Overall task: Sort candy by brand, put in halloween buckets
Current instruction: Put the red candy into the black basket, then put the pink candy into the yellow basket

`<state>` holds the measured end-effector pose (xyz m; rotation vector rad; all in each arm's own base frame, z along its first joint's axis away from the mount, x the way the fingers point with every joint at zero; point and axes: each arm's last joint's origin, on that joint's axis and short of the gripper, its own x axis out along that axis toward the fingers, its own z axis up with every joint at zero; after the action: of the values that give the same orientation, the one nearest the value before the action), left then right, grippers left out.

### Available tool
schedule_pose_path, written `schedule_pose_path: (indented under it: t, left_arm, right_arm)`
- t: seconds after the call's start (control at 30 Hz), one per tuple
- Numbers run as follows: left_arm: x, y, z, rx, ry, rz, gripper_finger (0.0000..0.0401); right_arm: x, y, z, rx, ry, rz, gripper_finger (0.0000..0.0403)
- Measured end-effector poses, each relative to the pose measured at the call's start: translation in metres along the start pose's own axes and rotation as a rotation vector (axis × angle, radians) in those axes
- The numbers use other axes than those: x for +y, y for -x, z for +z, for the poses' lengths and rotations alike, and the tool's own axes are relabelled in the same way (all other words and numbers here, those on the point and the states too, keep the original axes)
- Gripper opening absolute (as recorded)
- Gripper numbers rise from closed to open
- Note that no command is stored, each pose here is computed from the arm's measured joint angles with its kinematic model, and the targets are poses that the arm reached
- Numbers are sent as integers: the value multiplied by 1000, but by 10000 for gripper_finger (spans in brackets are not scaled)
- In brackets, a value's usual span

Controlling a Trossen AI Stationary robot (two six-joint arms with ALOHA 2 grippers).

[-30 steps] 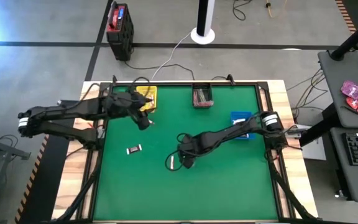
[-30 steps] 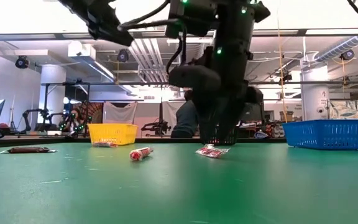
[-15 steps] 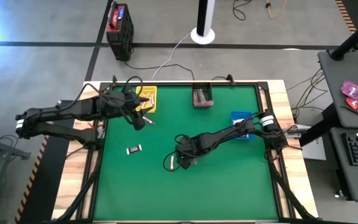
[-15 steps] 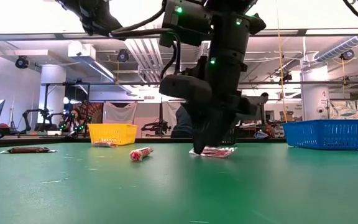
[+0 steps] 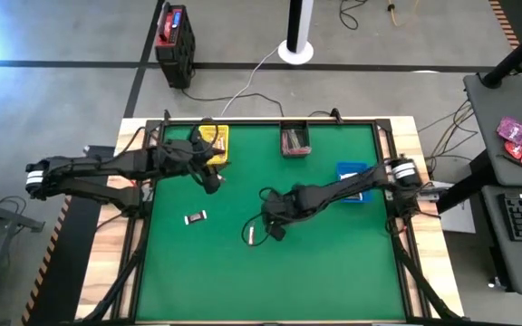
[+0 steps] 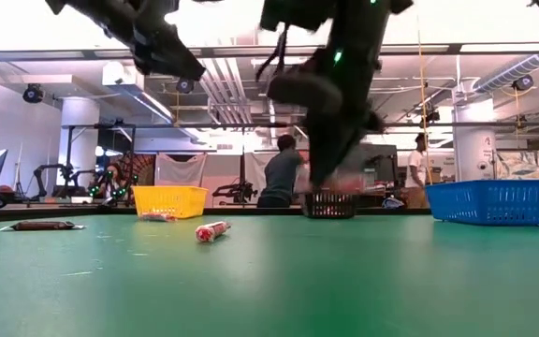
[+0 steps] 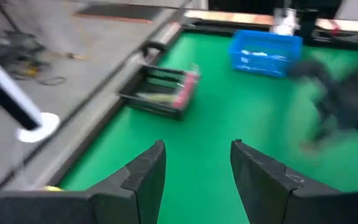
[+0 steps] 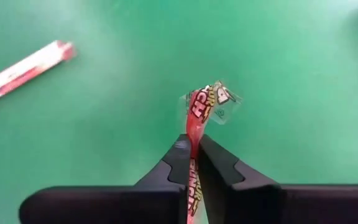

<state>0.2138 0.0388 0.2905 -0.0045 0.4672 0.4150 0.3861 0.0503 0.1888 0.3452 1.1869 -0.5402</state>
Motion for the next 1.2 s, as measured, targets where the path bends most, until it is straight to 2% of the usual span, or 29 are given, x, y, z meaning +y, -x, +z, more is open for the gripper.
schedule_pose_path:
  t: [0.17, 0.3, 0.43, 0.63, 0.7, 0.83, 0.93, 1.2]
  left_arm:
    - [-18, -8, -20, 4, 45, -91, 164]
    - [-28, -9, -28, -3, 77, -125, 164]
    - [-37, -6, -27, -7, 115, -161, 164]
    - [-50, -2, -28, -2, 147, -211, 164]
    - [-55, -1, -29, 7, 151, -225, 164]
    - [-66, 1, -32, 9, 135, -207, 164]
    - [-72, 2, -35, 13, 131, -200, 164]
    - [-81, 7, -38, 34, 168, -235, 164]
  right_arm:
    - [-44, 47, 19, -148, 1, -157, 13]
    - [-86, 73, 41, -308, -63, -284, 13]
    - [-126, 74, 63, -389, -120, -424, 13]
    - [-172, 46, 90, -377, -187, -502, 13]
    - [-186, 33, 94, -336, -216, -477, 17]
    - [-208, 13, 103, -280, -269, -340, 41]
    - [-218, 2, 103, -240, -291, -342, 66]
    - [-211, 3, 101, -232, -274, -335, 133]
